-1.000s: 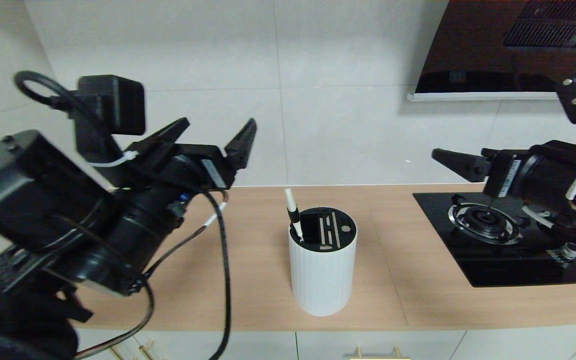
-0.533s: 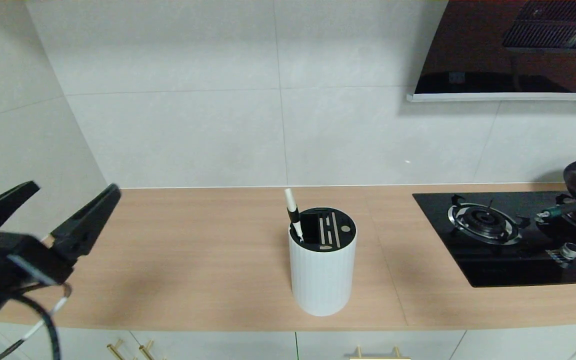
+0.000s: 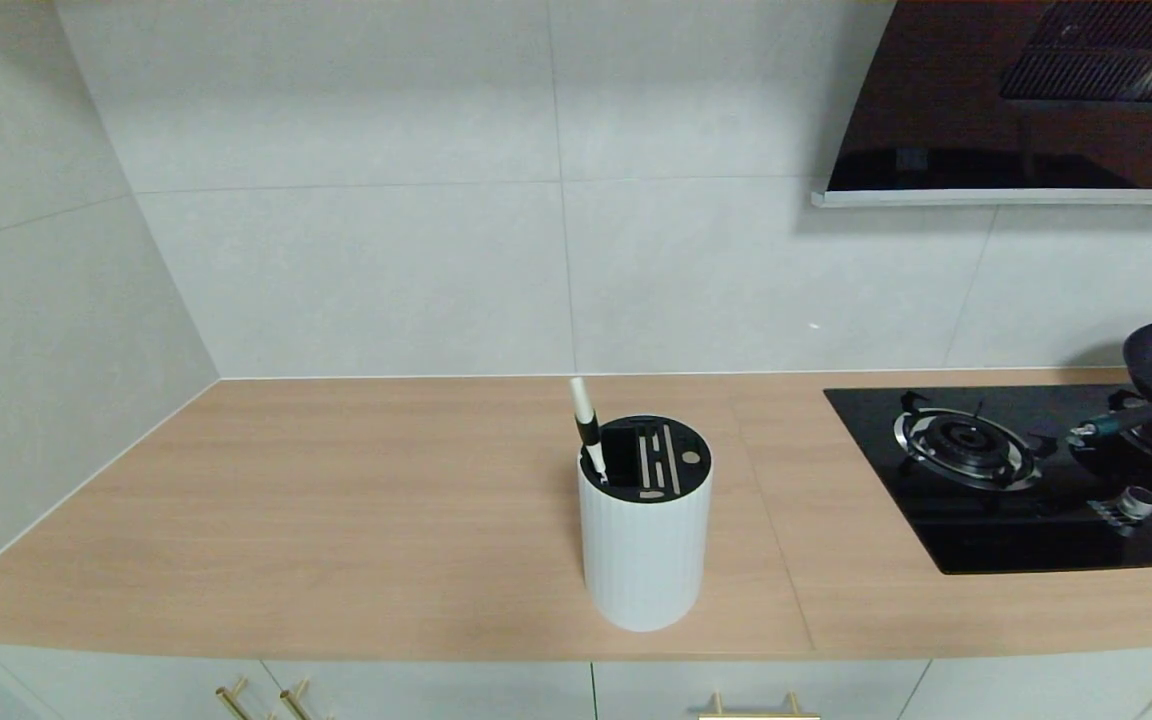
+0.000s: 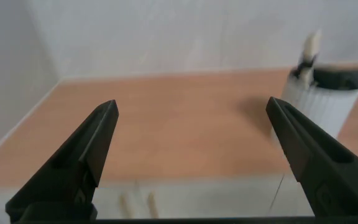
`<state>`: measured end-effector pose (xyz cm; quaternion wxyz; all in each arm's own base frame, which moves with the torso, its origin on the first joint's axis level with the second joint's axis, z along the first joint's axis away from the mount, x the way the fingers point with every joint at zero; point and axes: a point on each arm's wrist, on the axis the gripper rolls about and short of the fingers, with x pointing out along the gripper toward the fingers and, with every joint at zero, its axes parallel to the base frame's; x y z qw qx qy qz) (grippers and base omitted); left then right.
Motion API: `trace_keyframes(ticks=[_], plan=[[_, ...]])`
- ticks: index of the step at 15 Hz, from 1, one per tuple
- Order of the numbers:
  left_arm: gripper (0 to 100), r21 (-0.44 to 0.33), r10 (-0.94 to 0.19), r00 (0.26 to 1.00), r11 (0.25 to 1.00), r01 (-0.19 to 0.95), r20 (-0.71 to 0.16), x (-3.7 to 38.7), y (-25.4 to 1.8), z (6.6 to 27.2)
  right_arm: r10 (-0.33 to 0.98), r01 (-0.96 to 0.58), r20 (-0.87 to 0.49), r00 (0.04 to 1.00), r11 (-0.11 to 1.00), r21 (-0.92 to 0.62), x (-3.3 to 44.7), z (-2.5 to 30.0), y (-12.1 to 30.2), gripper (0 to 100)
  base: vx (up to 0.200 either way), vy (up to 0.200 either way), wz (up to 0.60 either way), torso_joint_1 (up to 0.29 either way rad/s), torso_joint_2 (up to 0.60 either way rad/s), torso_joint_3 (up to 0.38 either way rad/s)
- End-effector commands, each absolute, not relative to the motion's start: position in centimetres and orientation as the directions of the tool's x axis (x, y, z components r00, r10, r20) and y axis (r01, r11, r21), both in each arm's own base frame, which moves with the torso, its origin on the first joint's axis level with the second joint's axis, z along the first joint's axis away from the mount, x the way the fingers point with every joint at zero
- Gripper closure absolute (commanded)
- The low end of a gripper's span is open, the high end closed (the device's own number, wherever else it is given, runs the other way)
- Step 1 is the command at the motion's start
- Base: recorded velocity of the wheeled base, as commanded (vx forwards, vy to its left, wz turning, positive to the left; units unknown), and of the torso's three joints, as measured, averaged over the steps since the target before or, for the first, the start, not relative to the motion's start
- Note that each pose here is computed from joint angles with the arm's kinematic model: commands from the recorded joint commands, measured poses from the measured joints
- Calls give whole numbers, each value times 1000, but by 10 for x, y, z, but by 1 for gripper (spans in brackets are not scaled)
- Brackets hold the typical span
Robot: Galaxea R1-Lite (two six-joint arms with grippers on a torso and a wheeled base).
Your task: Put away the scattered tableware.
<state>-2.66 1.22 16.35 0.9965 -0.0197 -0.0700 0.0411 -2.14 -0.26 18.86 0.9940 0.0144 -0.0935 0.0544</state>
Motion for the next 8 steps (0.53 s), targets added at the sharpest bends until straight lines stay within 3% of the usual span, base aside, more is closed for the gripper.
trace_keyframes(ticks=[1,4,5,8], plan=[[0,-77,183,959,982,-170,215,-41,12,159,58,-49,287,956,998,-40,-47,154,1,0,0,0,0,0,0,0],[0,-68,269,940,963,-260,212,-43,8,147,20,-14,216,976,1000,-27,-42,129,1,0,0,0,0,0,0,0],[0,-32,245,945,969,-244,218,-46,6,134,0,5,210,978,1000,-25,-38,122,0,0,0,0,0,0,0,0],[0,43,218,970,974,-223,108,-25,5,90,0,4,148,989,1000,-26,-24,91,0,0,0,0,0,0,0,0]])
